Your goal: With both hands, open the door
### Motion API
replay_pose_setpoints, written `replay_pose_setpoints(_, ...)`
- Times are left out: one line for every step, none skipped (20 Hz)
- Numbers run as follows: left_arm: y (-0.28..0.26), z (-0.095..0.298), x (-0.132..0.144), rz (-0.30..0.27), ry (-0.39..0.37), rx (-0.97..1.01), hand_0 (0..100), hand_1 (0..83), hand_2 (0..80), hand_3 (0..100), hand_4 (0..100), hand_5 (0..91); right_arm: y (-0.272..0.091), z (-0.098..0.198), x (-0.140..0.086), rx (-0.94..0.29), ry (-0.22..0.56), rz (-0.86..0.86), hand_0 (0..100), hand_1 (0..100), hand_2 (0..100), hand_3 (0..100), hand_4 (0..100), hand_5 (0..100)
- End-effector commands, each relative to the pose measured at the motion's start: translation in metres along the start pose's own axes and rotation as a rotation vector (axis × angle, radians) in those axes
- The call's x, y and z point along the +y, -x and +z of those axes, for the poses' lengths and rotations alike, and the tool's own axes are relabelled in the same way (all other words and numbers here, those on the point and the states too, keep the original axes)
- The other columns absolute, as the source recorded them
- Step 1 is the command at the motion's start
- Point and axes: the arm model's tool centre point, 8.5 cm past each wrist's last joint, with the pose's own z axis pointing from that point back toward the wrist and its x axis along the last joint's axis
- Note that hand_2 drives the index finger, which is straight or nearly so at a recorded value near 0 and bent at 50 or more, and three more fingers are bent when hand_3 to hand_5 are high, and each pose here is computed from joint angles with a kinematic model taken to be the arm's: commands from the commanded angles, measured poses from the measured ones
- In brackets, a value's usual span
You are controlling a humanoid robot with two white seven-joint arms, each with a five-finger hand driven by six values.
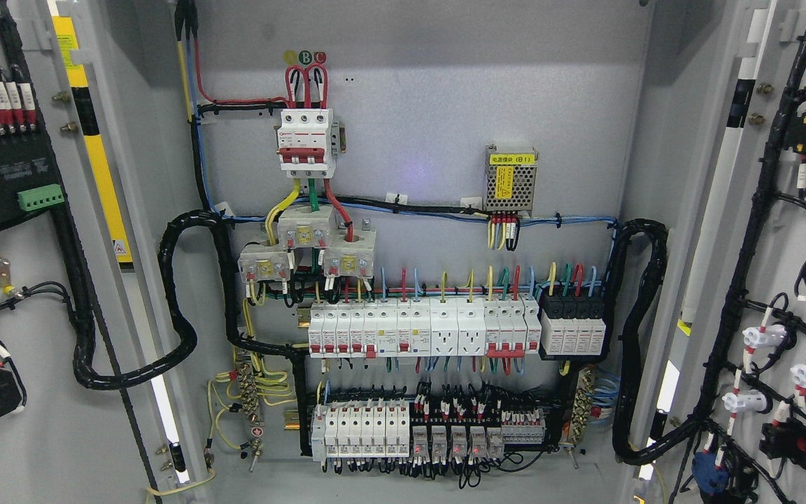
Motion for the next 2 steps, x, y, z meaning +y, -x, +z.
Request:
replay_pose_setpoints(0.0302, 0.0049, -0.0035, 0.008, 0.001, 0.090, 12, 55.6, 0.0, 0, 0, 0.0, 0.0283, 0.0009, 0.0094, 0.082, -0.007, -0.035, 0, 50, 4, 0, 0, 0)
replay_pose_setpoints(0.0291, 0.0046, -0.0035, 0.007, 0.001, 0.087, 12, 55.6, 0.0, 0, 0, 0.0, 0.0279, 0.0008, 0.0105, 0.082, -0.009, -0.038, 0, 50, 4, 0, 0, 0)
